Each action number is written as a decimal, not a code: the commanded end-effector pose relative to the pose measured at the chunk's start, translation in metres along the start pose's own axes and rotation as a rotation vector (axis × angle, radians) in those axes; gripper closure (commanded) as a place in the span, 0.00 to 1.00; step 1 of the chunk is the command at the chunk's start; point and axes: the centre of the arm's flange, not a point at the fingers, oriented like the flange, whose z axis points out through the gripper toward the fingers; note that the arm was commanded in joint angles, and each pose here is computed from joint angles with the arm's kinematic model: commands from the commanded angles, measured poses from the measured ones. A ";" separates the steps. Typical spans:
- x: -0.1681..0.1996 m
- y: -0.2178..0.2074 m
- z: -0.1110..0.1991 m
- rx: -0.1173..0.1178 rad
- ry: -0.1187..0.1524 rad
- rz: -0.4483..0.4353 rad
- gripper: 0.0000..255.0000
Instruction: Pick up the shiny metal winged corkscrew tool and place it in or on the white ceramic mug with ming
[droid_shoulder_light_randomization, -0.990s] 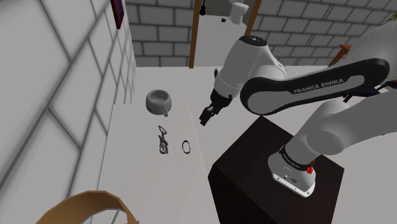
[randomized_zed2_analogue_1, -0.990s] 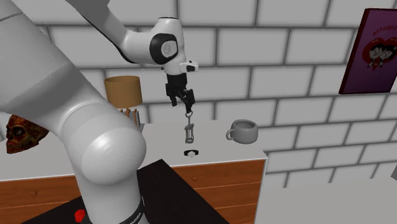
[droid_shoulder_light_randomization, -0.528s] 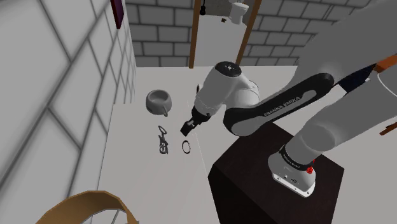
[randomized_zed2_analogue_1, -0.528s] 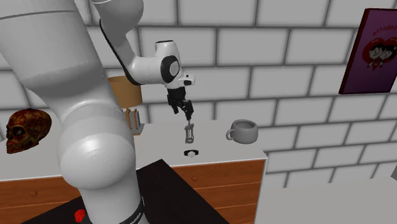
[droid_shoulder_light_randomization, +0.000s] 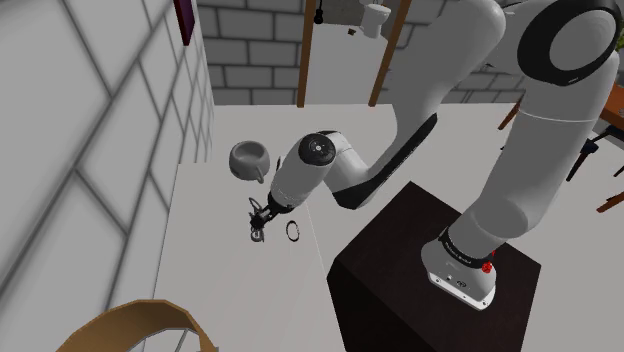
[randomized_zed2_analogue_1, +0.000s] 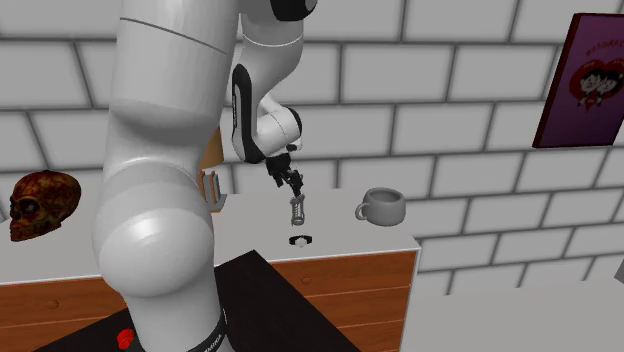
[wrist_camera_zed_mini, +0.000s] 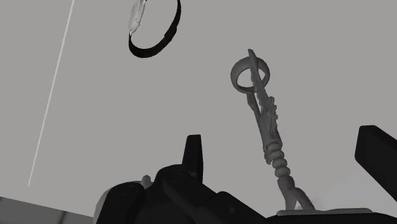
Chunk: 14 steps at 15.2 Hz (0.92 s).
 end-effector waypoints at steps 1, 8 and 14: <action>0.000 -0.011 0.020 -0.005 0.026 0.000 0.00; 0.001 -0.011 0.057 -0.005 0.026 0.000 0.00; 0.001 -0.011 0.060 -0.005 0.026 0.000 0.00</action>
